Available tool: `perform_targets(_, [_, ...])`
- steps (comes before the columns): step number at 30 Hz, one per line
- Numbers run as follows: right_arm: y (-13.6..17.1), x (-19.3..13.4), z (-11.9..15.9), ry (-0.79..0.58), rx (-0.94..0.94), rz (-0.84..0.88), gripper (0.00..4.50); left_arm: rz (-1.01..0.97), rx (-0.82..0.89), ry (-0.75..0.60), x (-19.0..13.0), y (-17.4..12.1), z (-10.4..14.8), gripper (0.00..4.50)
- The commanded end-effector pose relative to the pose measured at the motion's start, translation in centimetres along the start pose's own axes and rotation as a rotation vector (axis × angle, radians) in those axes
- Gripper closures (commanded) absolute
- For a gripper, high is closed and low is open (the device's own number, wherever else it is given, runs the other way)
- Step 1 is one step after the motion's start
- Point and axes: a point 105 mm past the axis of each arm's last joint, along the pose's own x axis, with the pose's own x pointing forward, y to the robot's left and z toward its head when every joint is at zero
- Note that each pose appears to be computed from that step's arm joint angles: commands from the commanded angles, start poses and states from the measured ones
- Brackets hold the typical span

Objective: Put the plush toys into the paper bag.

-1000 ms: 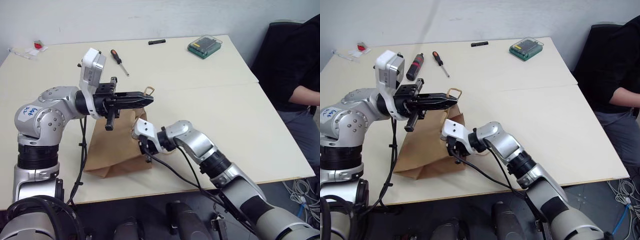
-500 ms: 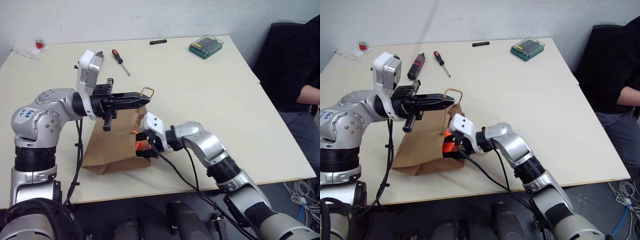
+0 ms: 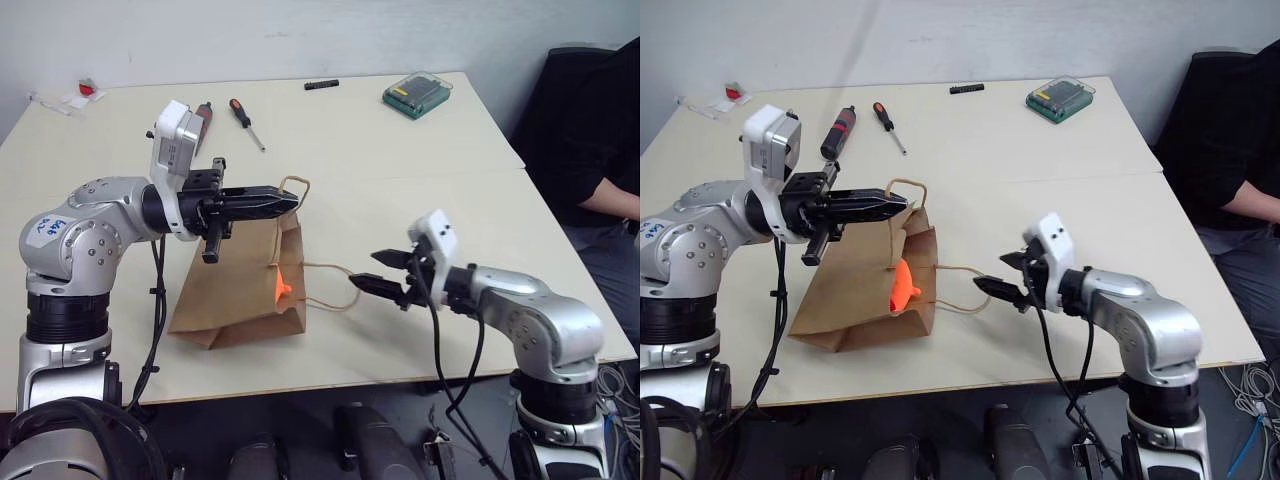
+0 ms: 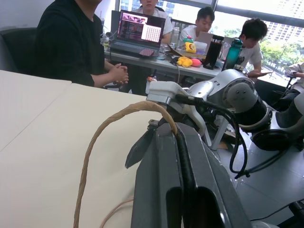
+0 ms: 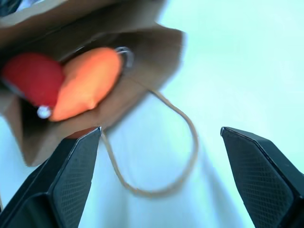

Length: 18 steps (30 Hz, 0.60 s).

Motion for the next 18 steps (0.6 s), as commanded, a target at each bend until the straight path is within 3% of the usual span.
perform_targets(1, [0.8,-0.4,-0.8,0.002,0.091,-0.003,0.40,-0.016,0.040,-0.006,-0.1,-0.5,0.8,4.50])
perform_targets(10, [1.1,4.3,-3.0,0.024,0.292,0.029,0.40,-0.023,0.051,-0.003,0.1,-0.6,1.1,4.50])
perform_targets(13, [1.1,5.2,-3.3,0.030,0.301,0.029,0.99,-0.020,0.053,-0.001,0.0,-0.7,1.1,4.50])
perform_targets(18, [1.4,5.3,-2.6,-0.011,0.305,0.058,2.73,-0.008,0.054,0.003,-0.2,-0.9,1.1,4.50])
